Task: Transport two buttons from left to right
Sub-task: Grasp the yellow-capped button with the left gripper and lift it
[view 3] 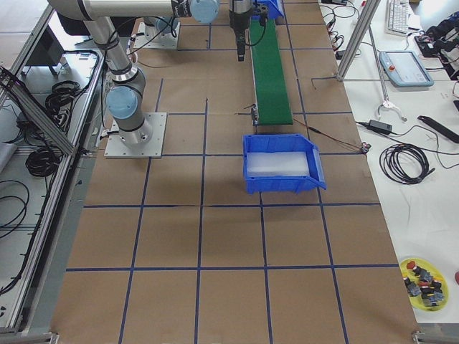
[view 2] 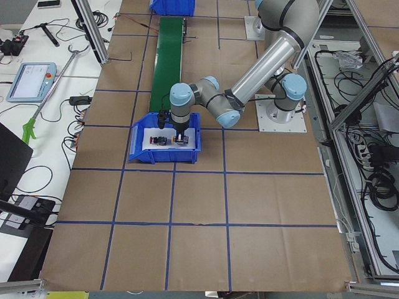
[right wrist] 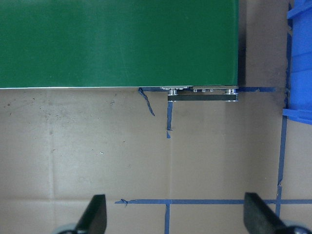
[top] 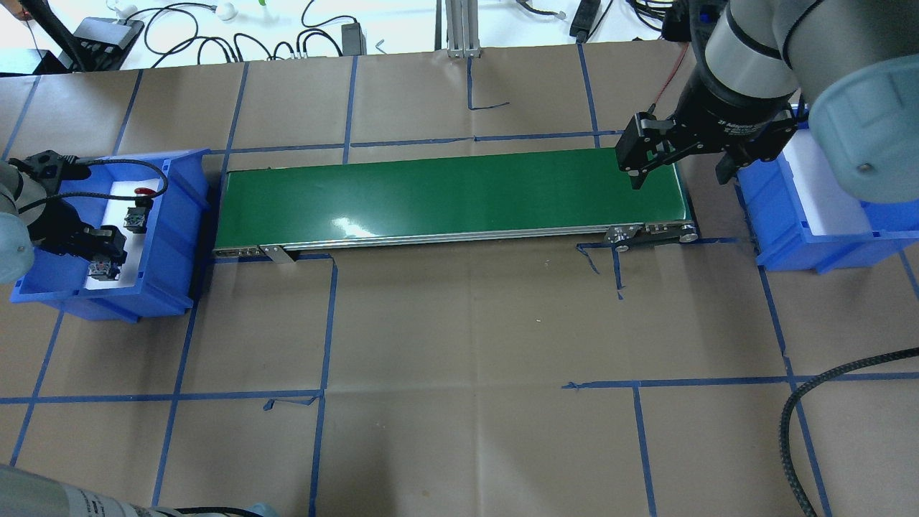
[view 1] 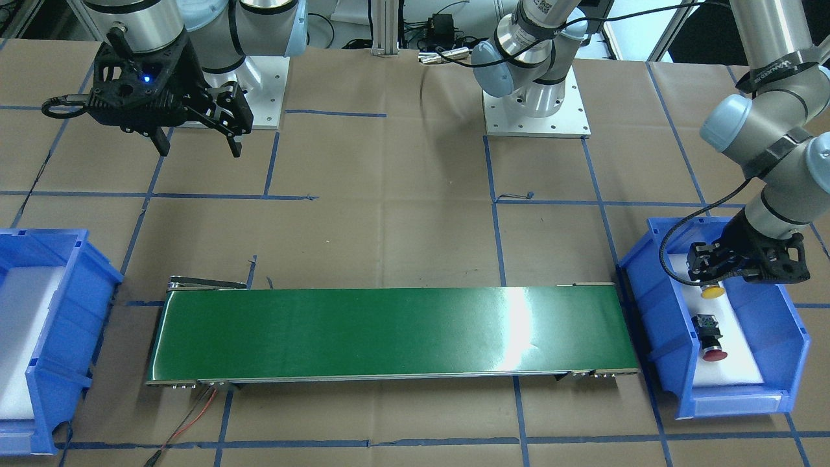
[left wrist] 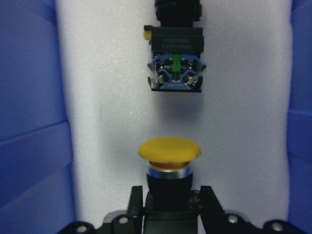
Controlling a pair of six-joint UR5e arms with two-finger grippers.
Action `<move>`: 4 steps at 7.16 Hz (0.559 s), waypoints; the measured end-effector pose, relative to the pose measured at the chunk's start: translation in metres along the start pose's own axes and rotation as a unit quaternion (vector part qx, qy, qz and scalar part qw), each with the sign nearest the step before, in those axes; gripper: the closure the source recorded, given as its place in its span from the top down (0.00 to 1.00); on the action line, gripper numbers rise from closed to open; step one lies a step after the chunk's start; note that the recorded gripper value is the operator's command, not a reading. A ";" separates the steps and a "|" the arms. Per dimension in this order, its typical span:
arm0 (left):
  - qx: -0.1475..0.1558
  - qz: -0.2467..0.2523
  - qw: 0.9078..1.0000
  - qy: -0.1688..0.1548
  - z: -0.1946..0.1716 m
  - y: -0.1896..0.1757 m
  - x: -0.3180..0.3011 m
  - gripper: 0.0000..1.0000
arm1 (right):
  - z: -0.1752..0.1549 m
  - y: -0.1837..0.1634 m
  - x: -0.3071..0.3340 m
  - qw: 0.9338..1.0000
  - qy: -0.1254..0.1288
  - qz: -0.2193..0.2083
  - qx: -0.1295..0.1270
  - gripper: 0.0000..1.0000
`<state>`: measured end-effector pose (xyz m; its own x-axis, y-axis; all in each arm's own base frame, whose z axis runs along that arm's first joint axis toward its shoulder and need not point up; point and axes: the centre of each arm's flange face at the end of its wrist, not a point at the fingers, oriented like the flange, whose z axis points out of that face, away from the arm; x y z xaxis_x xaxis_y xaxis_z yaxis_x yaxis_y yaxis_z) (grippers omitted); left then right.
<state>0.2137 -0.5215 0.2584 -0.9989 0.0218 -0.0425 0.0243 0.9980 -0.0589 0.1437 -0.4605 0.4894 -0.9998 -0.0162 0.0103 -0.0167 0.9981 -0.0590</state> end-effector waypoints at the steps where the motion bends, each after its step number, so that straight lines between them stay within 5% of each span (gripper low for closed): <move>1: -0.004 0.001 1.000 0.003 -0.031 -0.005 -0.003 0.00 | 0.000 0.000 0.000 1.000 0.000 0.000 0.000 1.00; 4: -0.019 0.005 1.000 0.016 -0.097 -0.028 -0.010 0.00 | 0.004 0.001 0.000 1.000 0.000 0.000 -0.005 1.00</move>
<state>0.2193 -0.5442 0.3571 -0.9994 0.0324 -0.0117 0.0326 0.9993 -0.0203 0.1437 -0.4596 0.4849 -0.9998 -0.0169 0.0104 -0.0174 0.9986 -0.0498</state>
